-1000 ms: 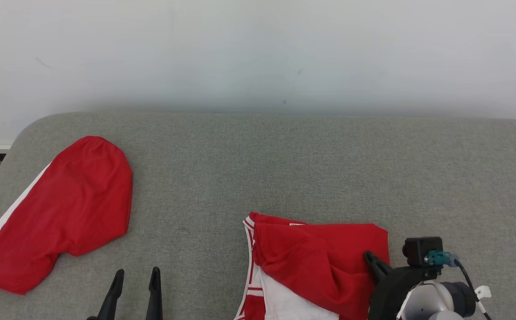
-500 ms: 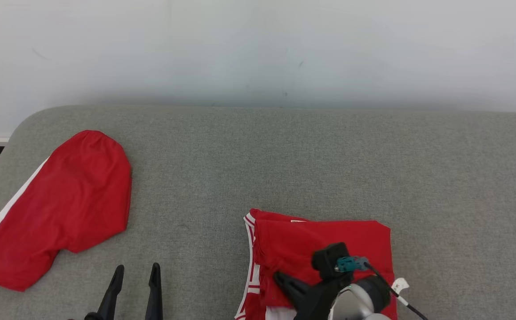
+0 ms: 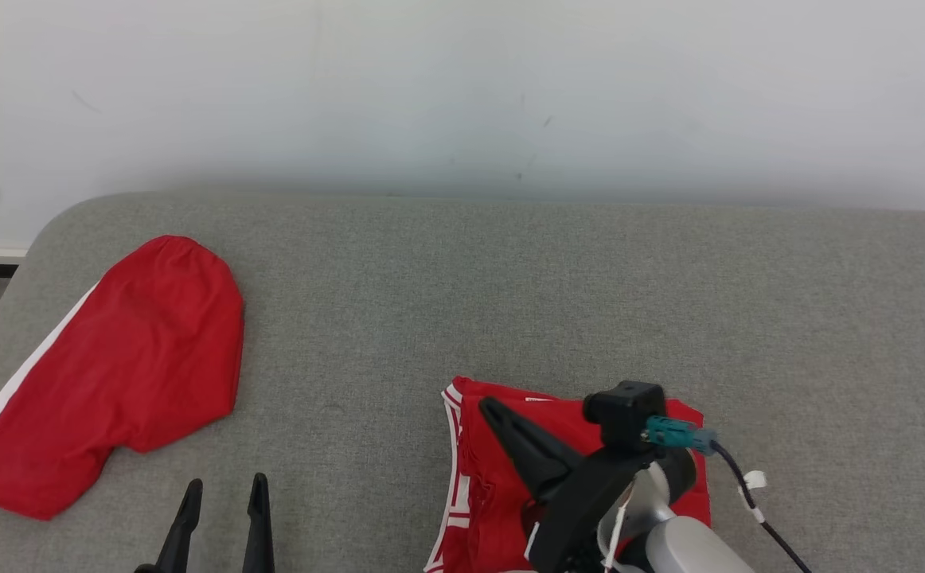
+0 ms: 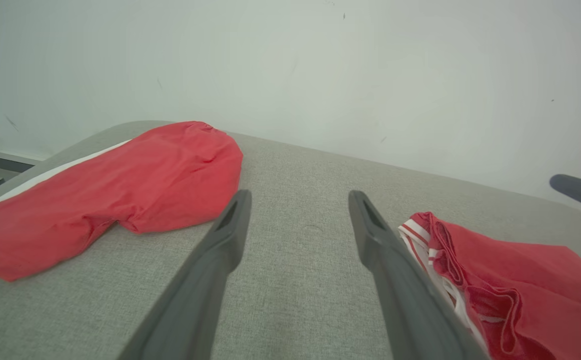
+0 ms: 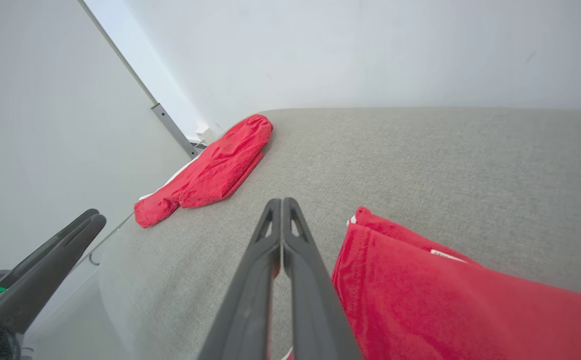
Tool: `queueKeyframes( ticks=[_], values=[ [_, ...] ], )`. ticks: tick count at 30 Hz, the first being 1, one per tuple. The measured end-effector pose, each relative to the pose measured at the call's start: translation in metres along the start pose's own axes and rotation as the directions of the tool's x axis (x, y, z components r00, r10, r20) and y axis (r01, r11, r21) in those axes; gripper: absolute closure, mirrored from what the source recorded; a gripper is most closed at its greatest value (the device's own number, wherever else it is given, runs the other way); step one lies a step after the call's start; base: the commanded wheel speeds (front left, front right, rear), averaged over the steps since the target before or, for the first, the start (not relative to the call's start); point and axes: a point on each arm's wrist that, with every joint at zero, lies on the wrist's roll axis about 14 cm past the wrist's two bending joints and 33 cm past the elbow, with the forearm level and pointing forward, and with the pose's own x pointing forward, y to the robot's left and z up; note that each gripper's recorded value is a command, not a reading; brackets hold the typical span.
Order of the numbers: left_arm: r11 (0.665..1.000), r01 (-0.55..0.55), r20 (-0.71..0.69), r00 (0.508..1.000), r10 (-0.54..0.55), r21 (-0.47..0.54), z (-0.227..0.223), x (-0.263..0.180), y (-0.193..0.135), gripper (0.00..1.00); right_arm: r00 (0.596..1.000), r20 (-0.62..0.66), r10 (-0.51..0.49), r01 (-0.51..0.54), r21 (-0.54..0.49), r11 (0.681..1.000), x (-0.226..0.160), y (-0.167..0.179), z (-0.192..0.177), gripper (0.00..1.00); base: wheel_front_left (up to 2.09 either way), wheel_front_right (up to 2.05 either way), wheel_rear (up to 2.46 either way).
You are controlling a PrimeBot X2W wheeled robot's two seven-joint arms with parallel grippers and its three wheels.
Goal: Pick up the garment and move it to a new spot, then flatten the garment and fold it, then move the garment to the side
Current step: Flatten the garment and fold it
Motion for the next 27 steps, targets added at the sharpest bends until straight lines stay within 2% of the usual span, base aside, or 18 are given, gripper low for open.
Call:
queueKeyframes(
  ticks=[1,2,3,9,11,15,23,27],
  values=[
    [1.000,-0.001,0.001,1.000,0.001,0.000,0.000,0.000,0.001,0.00,0.999,0.041,-0.021,0.021,-0.008,1.000,-0.002,-0.006,0.010,0.91,0.00,0.00,0.00],
    [1.000,0.000,0.003,1.000,0.000,0.001,0.001,0.000,0.000,0.00,0.996,0.077,-0.040,0.042,-0.023,0.999,-0.005,-0.012,0.018,0.49,0.00,0.00,0.00],
    [1.000,0.001,0.005,1.000,-0.001,0.001,0.002,0.000,0.000,0.00,0.992,0.111,-0.063,0.068,-0.036,0.997,-0.009,-0.018,0.026,0.00,0.00,0.00,0.00],
    [1.000,0.021,0.016,1.000,-0.021,0.001,0.005,0.001,-0.006,0.00,0.935,0.266,-0.235,0.258,-0.057,0.964,-0.052,-0.061,0.049,0.00,0.00,0.00,0.00],
    [0.999,0.035,0.015,0.999,-0.035,0.000,0.004,0.001,-0.010,0.00,0.893,0.318,-0.318,0.353,-0.056,0.934,-0.079,-0.080,0.054,0.00,0.00,0.00,0.00],
    [0.998,0.062,0.020,0.998,-0.062,0.003,0.005,0.003,-0.018,0.00,0.834,0.369,-0.409,0.459,-0.055,0.887,-0.112,-0.101,0.058,0.00,0.00,0.00,0.00],
    [0.995,0.104,0.035,0.994,-0.103,-0.002,0.010,0.003,-0.030,0.00,0.756,0.341,-0.559,0.609,-0.052,0.791,-0.167,-0.132,0.028,0.00,0.00,0.00,0.00],
    [0.994,0.109,0.042,0.993,-0.108,0.000,0.012,0.001,-0.030,0.00,0.734,0.336,-0.590,0.640,-0.054,0.766,-0.184,-0.136,0.017,0.00,0.00,0.00,0.00]
  ],
)
